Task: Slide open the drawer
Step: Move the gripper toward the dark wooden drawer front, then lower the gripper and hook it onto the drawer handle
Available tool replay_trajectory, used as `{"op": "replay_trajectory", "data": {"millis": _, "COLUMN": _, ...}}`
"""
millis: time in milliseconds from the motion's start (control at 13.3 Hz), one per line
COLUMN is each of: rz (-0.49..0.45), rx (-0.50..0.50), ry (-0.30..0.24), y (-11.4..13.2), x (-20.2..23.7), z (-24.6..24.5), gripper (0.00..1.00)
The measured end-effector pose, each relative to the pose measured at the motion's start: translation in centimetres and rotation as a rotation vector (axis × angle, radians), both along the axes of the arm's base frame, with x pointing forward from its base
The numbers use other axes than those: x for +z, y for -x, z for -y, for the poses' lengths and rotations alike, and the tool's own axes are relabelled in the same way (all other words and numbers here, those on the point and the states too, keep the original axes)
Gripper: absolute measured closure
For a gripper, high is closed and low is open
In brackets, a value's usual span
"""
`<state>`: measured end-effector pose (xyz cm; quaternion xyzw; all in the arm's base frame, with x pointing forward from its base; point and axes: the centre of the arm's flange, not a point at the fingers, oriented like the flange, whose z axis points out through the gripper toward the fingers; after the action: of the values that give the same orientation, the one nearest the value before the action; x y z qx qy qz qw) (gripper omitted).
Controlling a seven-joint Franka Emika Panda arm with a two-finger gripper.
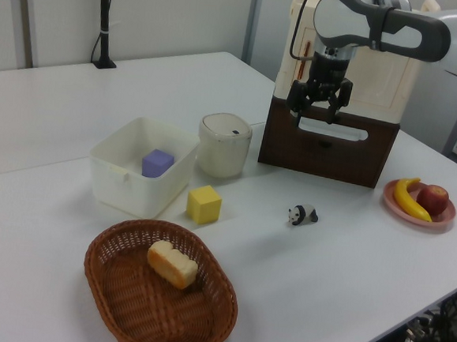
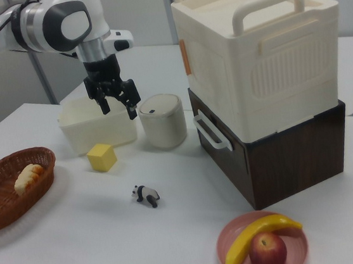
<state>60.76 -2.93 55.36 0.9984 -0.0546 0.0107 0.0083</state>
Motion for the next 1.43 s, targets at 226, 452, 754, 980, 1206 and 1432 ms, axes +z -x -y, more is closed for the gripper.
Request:
{"op": "replay_trajectory", "data": {"millis": 226, "rz": -0.003, "rx": 0.032, "ry": 0.001, "y": -0.1, "x": -0.2, "z": 0.0, "gripper": 0.0}}
{"op": "replay_trajectory", "data": {"millis": 452, "rz": -0.006, "rx": 0.141, "ry": 0.004, "y": 0.0, "x": -0.2, "z": 0.8, "gripper": 0.0}}
{"op": "replay_trajectory", "data": {"millis": 754, "rz": -0.018, "rx": 0.338, "ry": 0.041, "y": 0.0, "x": -0.3, "z": 2.8, "gripper": 0.0}}
{"op": "replay_trajectory", "data": {"millis": 980, "rz": 0.004, "rx": 0.431, "ry": 0.128, "y": -1.1, "x": -1.1, "z": 4.1, "gripper": 0.02}}
{"op": "replay_trajectory", "data": {"millis": 1206, "rz": 0.025, "rx": 0.542, "ry": 0.269, "y": -3.2, "x": -3.2, "z": 5.0, "gripper": 0.03}}
{"op": "replay_trajectory", "data": {"millis": 1432, "rz": 0.049, "rx": 0.646, "ry": 0.394, "y": -4.4, "x": -6.8, "z": 6.0, "gripper": 0.08}}
